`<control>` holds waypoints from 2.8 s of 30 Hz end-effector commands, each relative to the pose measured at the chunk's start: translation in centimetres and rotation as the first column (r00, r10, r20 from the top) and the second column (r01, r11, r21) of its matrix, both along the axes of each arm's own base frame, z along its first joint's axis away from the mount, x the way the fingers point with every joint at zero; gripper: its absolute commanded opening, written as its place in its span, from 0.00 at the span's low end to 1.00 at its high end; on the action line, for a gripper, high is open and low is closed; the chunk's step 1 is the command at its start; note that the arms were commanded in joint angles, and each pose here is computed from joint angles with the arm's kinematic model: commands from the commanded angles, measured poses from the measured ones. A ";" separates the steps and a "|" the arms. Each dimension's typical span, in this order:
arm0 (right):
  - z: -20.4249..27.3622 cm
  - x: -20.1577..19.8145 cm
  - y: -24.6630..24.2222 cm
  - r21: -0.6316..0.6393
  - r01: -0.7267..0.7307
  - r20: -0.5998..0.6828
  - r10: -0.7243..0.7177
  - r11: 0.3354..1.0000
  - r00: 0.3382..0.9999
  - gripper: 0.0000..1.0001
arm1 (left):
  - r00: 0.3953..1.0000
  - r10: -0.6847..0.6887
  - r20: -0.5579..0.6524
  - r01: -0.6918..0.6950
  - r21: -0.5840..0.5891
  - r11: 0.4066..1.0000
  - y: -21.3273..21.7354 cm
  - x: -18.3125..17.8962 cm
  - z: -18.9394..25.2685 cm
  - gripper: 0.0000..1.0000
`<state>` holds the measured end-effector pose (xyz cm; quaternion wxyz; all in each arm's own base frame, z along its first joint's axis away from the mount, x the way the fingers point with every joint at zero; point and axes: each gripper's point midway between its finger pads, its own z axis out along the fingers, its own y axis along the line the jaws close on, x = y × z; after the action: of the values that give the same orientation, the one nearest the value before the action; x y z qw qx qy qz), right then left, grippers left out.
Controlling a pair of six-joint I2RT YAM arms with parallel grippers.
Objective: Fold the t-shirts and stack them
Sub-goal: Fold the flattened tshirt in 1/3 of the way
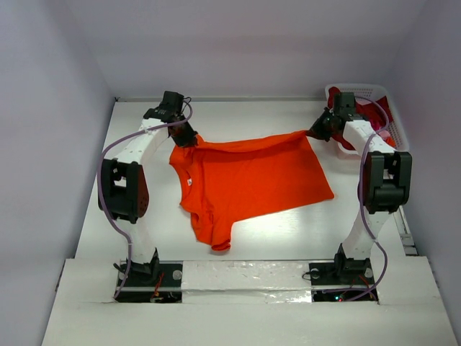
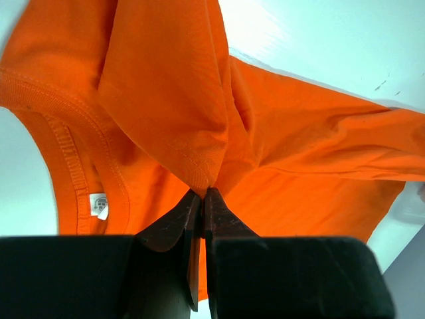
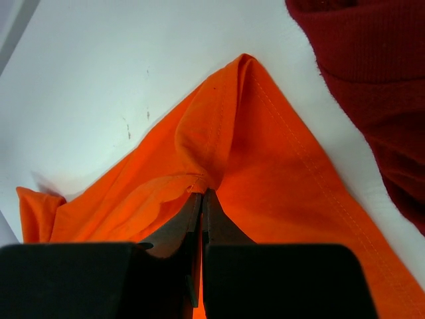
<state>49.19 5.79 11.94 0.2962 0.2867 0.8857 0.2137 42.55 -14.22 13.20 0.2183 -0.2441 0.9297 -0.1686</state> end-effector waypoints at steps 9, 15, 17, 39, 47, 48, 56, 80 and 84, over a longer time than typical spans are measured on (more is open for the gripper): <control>2.7 0.4 -0.3 0.005 0.024 0.080 -0.025 1.000 0.996 0.00 | 1.000 -0.015 -0.004 0.015 -0.010 1.000 -0.6 -2.0 0.4 0.00; 2.3 0.1 -0.5 -0.001 0.039 0.068 -0.039 0.999 0.997 0.00 | 0.998 -0.029 -0.048 0.028 -0.011 1.000 -1.0 -3.0 -1.4 0.00; 2.2 -0.2 -0.8 -0.007 0.062 0.062 -0.062 0.998 0.996 0.00 | 0.998 -0.026 -0.058 0.026 -0.005 1.000 -0.9 -3.3 -1.7 0.00; -1.9 -3.1 -2.0 -0.049 0.130 -0.023 -0.131 0.990 0.991 0.09 | 0.982 -0.041 -0.183 0.045 0.021 0.999 -0.6 -7.5 -8.1 0.09; -0.9 -3.9 -2.6 -0.067 0.168 0.007 -0.168 0.983 0.986 0.81 | 0.980 -0.039 -0.193 0.048 0.043 0.998 0.0 -8.3 -8.4 0.33; -0.4 -4.0 -2.8 -0.073 0.172 0.019 -0.171 0.982 0.985 0.82 | 0.981 -0.040 -0.190 0.049 0.047 0.998 0.1 -8.4 -8.0 0.35; 3.7 -6.1 -3.8 -0.152 0.156 0.098 -0.143 0.976 0.985 0.85 | 1.000 -0.007 -0.030 0.010 0.108 0.994 1.5 -6.8 -1.0 0.60; 2.1 -18.9 -0.3 -0.184 -0.072 0.035 0.080 0.980 0.996 0.82 | 0.942 -0.289 -0.170 0.285 -0.048 0.957 -0.8 -31.0 -1.2 0.10; 2.7 -18.9 -0.7 -0.204 -0.066 0.052 0.078 0.977 0.996 0.82 | 0.925 -0.332 -0.186 0.311 -0.136 0.941 -1.9 -33.3 -0.5 0.14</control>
<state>30.29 5.30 13.37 0.3212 0.2320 0.9066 0.1452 12.05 -16.03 12.96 0.1326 -0.0994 0.9621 -0.2166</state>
